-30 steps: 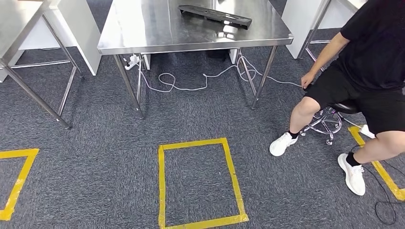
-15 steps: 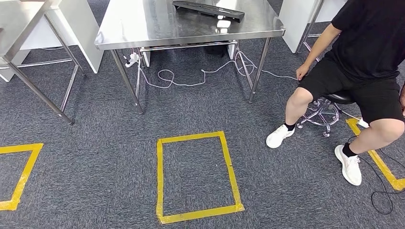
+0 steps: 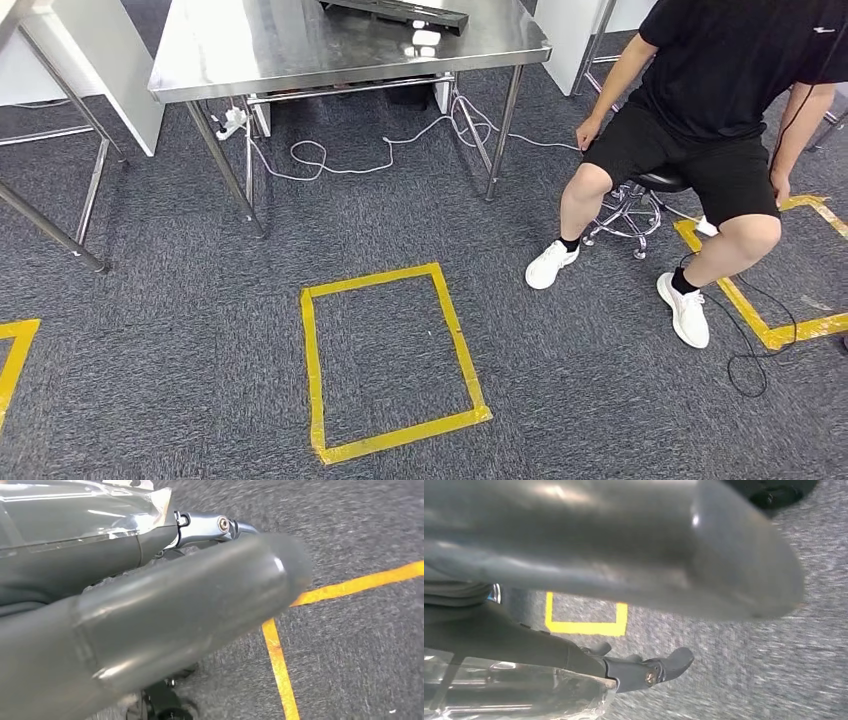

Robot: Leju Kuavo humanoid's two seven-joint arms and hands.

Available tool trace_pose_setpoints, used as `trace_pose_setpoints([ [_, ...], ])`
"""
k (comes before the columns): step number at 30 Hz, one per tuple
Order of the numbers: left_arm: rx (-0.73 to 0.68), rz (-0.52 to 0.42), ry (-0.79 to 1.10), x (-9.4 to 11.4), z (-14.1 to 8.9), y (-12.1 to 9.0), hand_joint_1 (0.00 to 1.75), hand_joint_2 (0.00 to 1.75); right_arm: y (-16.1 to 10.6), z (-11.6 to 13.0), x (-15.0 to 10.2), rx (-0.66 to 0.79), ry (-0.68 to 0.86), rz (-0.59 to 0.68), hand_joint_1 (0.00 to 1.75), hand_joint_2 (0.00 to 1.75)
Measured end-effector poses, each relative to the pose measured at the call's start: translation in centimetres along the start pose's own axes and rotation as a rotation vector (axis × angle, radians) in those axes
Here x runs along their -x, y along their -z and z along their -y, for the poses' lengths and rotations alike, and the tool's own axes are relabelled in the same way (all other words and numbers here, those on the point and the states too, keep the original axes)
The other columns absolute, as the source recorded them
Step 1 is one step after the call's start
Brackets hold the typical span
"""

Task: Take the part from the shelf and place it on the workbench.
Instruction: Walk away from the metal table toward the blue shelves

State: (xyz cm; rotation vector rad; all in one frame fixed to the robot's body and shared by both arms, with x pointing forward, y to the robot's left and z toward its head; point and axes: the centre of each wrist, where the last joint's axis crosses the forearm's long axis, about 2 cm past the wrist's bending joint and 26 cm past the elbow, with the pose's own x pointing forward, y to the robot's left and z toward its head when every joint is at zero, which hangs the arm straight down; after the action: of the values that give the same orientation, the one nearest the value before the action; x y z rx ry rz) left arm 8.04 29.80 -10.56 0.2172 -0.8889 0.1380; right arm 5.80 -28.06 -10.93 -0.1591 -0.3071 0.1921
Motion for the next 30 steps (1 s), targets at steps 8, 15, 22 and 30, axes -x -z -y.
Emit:
trace_pose_setpoints([
  [8,0.008,-0.009,-0.003,0.34,0.13,-0.33,0.00,0.00,0.00,0.21,0.22,0.003,-0.008,-0.007,0.00,0.00],
  [15,0.019,-0.002,0.004,0.09,0.37,-0.16,0.00,0.00,-0.01,0.20,0.34,0.003,-0.009,-0.018,0.00,0.00],
  [22,0.024,-0.021,0.009,0.39,0.27,-0.41,0.00,0.00,-0.06,0.08,0.50,0.000,-0.011,-0.023,0.00,0.00],
  [30,0.041,-0.069,0.004,0.46,0.22,-0.45,0.00,0.00,-0.02,0.31,0.52,0.007,-0.029,-0.029,0.00,0.00],
])
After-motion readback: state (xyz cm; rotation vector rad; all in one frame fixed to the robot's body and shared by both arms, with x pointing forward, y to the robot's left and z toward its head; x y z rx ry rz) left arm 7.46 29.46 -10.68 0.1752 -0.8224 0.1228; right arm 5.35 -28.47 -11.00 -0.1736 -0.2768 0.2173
